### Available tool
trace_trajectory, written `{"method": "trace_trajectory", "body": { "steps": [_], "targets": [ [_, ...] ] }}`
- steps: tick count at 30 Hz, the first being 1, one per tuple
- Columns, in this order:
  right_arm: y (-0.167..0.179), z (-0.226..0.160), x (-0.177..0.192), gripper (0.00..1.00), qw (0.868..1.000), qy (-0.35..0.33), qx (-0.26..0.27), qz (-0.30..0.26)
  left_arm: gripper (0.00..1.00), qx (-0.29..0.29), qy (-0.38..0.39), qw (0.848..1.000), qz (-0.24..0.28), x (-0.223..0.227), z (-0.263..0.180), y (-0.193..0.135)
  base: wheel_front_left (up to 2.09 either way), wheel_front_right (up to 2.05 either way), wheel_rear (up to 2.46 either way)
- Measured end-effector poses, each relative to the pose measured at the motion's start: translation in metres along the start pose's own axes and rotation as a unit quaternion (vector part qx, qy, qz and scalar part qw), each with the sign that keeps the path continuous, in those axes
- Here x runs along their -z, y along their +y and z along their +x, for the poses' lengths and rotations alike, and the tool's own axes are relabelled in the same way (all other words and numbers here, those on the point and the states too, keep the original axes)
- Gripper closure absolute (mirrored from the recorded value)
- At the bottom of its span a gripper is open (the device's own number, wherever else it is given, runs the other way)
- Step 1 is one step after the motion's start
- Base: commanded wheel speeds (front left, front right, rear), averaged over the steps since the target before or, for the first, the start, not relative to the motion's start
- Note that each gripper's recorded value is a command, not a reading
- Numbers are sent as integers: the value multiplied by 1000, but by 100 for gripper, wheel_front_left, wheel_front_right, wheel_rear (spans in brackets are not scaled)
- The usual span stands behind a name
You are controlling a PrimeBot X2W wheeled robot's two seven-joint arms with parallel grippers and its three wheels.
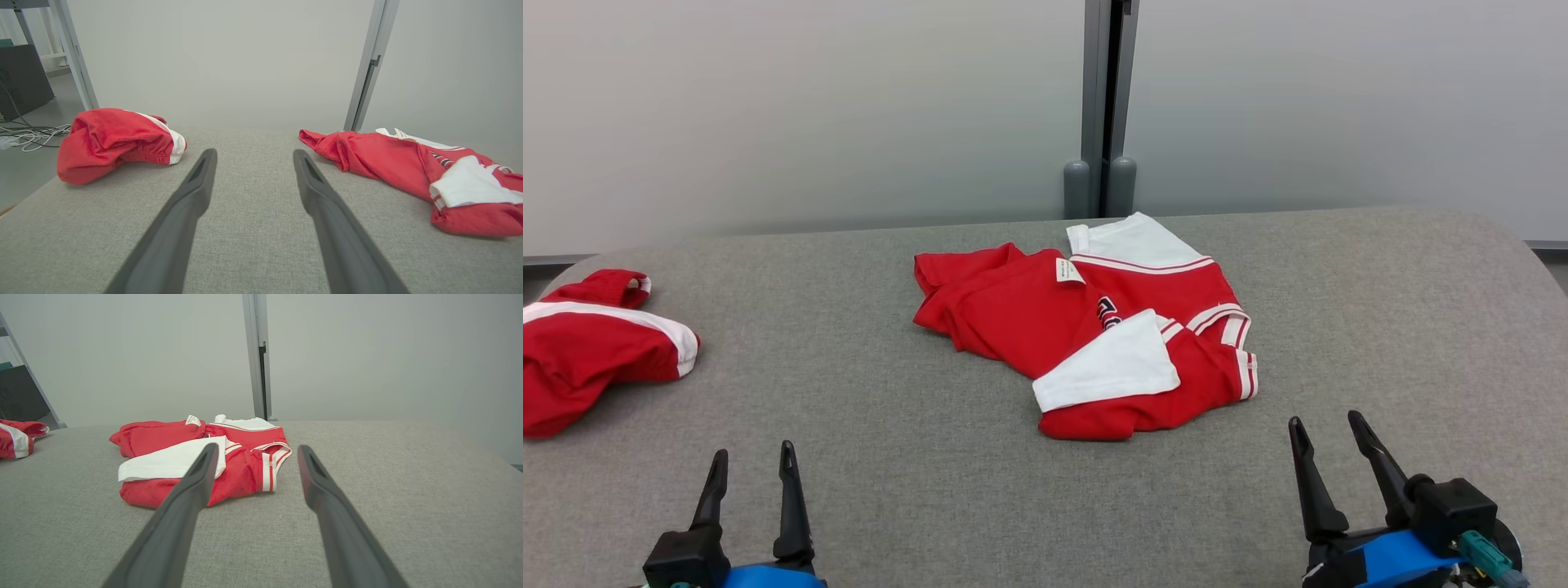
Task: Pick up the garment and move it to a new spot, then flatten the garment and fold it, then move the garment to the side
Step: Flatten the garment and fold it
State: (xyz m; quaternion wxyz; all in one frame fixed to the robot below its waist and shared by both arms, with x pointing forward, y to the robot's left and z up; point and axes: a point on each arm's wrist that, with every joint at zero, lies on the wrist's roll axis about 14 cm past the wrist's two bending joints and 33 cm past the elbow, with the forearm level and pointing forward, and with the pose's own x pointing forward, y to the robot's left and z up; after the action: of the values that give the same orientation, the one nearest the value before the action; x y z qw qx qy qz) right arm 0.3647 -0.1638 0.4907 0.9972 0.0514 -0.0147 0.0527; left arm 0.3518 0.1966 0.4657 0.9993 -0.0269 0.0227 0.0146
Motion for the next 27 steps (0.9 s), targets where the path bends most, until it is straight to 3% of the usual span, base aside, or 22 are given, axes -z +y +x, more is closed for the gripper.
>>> {"method": "trace_trajectory", "body": {
  "steps": [19,27],
  "targets": [
    [2,1,5,0,1000,7,-3,6,0,-7,-1,1000,2,-1,-2,6,0,0,0],
    [29,56,-14,0,998,-4,-61,-27,0,-11,-5,1000,5,-4,8,11,0,0,0]
  ]
}}
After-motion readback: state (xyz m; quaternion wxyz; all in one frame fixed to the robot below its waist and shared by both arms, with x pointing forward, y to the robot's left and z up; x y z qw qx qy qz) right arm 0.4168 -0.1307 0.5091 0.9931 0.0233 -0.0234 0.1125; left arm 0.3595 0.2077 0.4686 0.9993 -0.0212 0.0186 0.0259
